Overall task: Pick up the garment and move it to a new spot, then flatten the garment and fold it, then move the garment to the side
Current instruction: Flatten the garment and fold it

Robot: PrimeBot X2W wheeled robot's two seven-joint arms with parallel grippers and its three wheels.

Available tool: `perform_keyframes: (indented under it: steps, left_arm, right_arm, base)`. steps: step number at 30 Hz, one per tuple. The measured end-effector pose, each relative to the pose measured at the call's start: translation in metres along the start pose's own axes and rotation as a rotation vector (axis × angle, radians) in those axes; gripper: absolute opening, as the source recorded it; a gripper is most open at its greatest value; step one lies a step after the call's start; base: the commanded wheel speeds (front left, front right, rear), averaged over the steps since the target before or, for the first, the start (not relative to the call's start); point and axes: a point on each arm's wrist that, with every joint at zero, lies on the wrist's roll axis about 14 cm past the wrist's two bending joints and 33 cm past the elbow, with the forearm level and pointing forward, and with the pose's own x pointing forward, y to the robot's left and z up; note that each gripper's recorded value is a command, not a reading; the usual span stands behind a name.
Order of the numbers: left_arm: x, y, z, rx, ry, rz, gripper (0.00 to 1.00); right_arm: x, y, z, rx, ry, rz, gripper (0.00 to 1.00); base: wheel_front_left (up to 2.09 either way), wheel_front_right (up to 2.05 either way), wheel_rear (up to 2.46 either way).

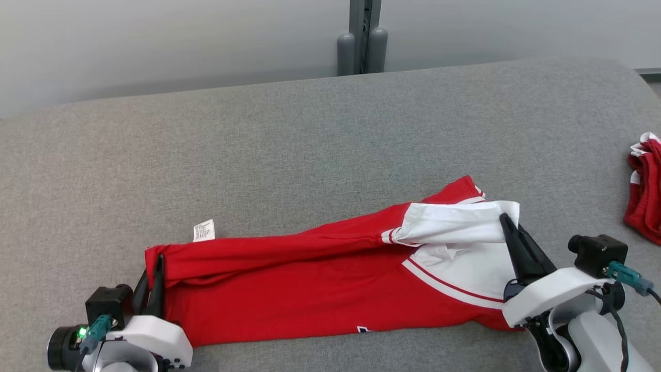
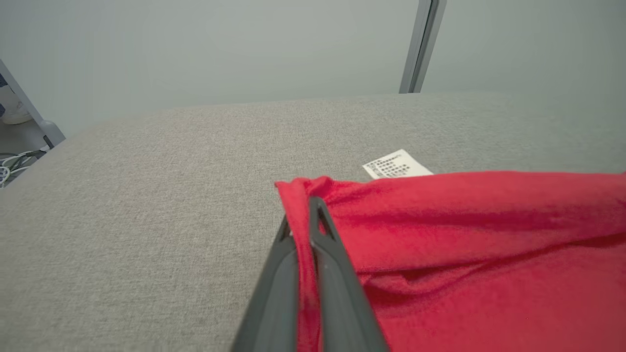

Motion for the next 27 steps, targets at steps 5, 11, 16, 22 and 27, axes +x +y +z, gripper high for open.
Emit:
perform_keyframes:
  steps: [5,11,16,22,27]
  left_arm:
    - [-0.008,0.001,-0.003,0.008,0.005,-0.002,0.00]
    - [-0.016,-0.001,-0.013,-0.005,0.027,-0.002,0.93]
    - [-0.037,0.018,-0.015,0.005,0.020,0.093,1.00]
    - [-0.065,0.025,-0.016,0.061,0.010,0.148,1.00]
    - [-0.077,0.021,-0.010,0.067,-0.018,0.165,1.00]
  right_arm:
    - [-0.010,-0.003,-0.004,0.016,-0.002,-0.028,0.00]
    - [-0.018,-0.005,-0.016,0.017,0.024,-0.048,0.45]
    - [-0.035,-0.022,-0.019,0.045,0.017,-0.117,1.00]
    - [-0.051,-0.033,-0.015,0.018,-0.008,-0.164,1.00]
    - [-0.049,-0.026,-0.010,-0.017,-0.025,-0.154,1.00]
  base:
    - [0.00,0.00,0.00]
    - [0.00,0.00,0.00]
    - [0.00,0.00,0.00]
    - [0.00,0.00,0.00]
    - [0.00,0.00,0.00]
